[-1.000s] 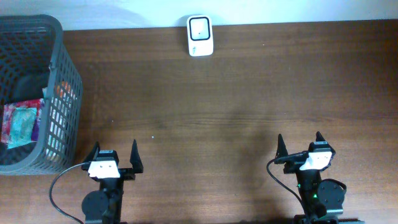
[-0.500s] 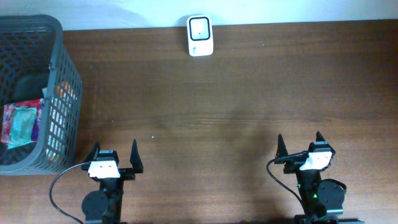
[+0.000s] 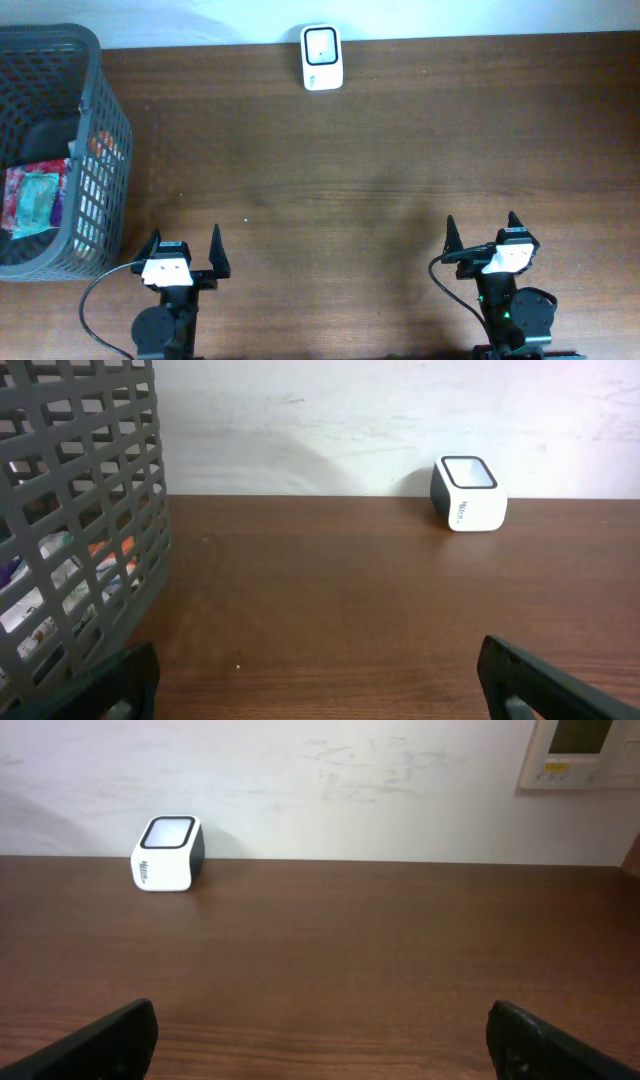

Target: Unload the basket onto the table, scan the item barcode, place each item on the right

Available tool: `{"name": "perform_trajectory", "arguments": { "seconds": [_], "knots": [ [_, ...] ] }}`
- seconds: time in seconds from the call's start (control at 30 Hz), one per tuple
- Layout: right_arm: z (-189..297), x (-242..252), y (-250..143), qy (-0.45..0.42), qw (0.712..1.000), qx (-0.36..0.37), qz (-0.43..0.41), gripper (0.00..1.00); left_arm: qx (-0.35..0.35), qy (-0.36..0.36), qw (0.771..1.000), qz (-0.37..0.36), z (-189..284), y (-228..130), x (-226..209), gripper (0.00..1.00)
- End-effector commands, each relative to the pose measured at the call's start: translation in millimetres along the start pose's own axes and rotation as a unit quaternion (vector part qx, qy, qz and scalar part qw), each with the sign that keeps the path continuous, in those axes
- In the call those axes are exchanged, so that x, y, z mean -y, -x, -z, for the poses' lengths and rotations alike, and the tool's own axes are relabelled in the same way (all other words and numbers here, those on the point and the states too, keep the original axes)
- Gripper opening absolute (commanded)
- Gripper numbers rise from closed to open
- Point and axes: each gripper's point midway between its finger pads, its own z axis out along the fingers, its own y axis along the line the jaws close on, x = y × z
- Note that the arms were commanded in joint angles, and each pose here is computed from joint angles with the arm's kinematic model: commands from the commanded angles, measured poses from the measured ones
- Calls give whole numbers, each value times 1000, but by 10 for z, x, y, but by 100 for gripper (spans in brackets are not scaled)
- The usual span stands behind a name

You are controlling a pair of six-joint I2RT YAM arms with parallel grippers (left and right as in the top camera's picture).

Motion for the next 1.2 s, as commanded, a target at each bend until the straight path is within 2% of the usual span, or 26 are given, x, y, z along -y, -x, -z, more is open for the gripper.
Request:
{"name": "perform_trajectory", "arguments": {
  "seconds": [0.0, 0.73, 0.8, 0.9, 0.97, 1.17],
  "knots": [
    [-1, -8, -24, 0, 1000, 0, 2, 99, 2, 4, 1000, -8, -1, -16, -17, 99],
    [-1, -8, -24, 0, 1000, 0, 2, 99, 3, -9, 1000, -7, -1, -6, 30, 99],
    [-1, -7, -24, 0, 1000, 0, 2, 99, 30, -43, 999, -9, 10, 126, 146, 99],
    [-1, -8, -24, 0, 1000, 0, 2, 99, 128, -121, 984, -23, 132, 594, 422, 99],
    [-1, -8, -24, 0, 1000, 0, 2, 99, 177, -136, 975, -14, 227, 852, 467, 99],
    [-1, -8, -24, 0, 1000, 0, 2, 99, 248, -138, 959, -16, 499, 1477, 481, 99]
  ]
}}
